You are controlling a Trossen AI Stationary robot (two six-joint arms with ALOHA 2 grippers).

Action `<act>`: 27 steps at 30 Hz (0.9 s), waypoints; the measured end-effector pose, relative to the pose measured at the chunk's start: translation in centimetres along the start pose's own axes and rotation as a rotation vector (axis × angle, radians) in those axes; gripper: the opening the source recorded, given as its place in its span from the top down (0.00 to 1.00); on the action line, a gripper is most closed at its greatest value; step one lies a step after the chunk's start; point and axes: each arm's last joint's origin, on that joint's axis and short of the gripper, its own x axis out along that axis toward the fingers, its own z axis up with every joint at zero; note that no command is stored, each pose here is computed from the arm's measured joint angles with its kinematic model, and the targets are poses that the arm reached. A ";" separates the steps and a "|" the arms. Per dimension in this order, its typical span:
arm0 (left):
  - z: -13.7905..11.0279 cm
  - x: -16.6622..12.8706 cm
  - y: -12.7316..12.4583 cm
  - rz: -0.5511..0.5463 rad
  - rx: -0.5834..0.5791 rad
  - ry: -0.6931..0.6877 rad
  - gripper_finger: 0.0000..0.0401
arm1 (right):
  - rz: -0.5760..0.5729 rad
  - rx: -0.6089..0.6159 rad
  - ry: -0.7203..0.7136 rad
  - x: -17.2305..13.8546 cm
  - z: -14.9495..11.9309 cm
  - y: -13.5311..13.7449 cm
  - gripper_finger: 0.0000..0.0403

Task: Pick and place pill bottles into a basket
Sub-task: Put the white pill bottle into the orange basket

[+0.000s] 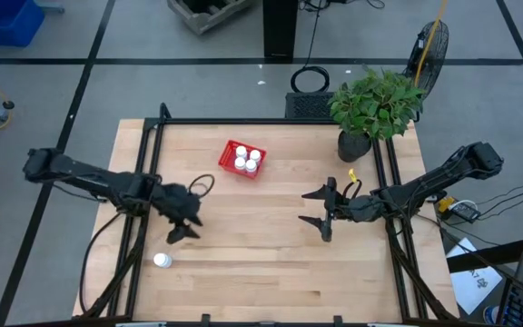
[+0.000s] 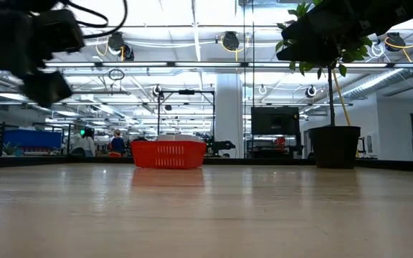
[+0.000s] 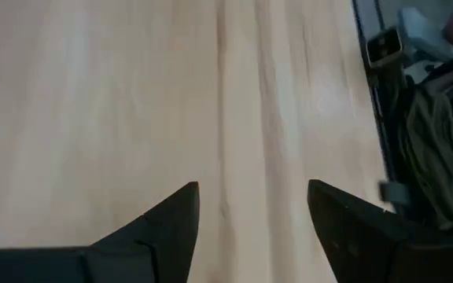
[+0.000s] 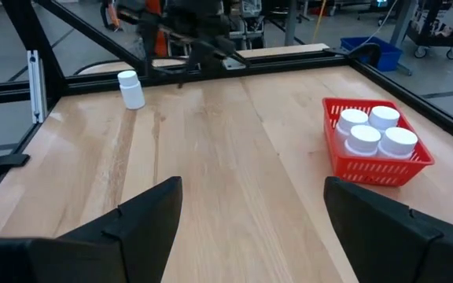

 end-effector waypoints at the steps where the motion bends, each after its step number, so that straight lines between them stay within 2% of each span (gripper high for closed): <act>1: -0.4 -0.1 -0.4 0.004 -0.028 0.018 0.41 | -0.001 0.000 -0.001 0.0 0.0 0.0 0.25; 5: -2.3 -0.5 -1.9 0.027 -0.133 0.103 0.45 | -0.003 -0.025 0.000 0.0 0.0 0.0 0.25; 7: -2.9 -0.6 -2.6 0.042 -0.145 0.110 0.47 | 0.007 -0.068 0.002 0.0 0.0 0.0 0.25; 12: -3.5 -1.0 -4.2 0.043 -0.084 0.009 0.51 | 0.022 -0.125 -0.004 -0.9 0.5 -0.3 0.25; 20: -3.8 -1.1 -5.8 0.007 -0.012 -0.077 0.55 | -0.002 -0.104 -0.021 -5.6 1.9 -2.7 0.32; 23: -3.9 -1.1 -6.1 -0.010 0.011 -0.082 0.54 | 0.004 -0.096 -0.048 -7.0 1.3 -3.6 0.34; 27: -4.0 -1.1 -6.3 0.010 0.025 -0.108 0.53 | 0.010 -0.067 -0.080 -8.3 -0.9 -4.8 0.35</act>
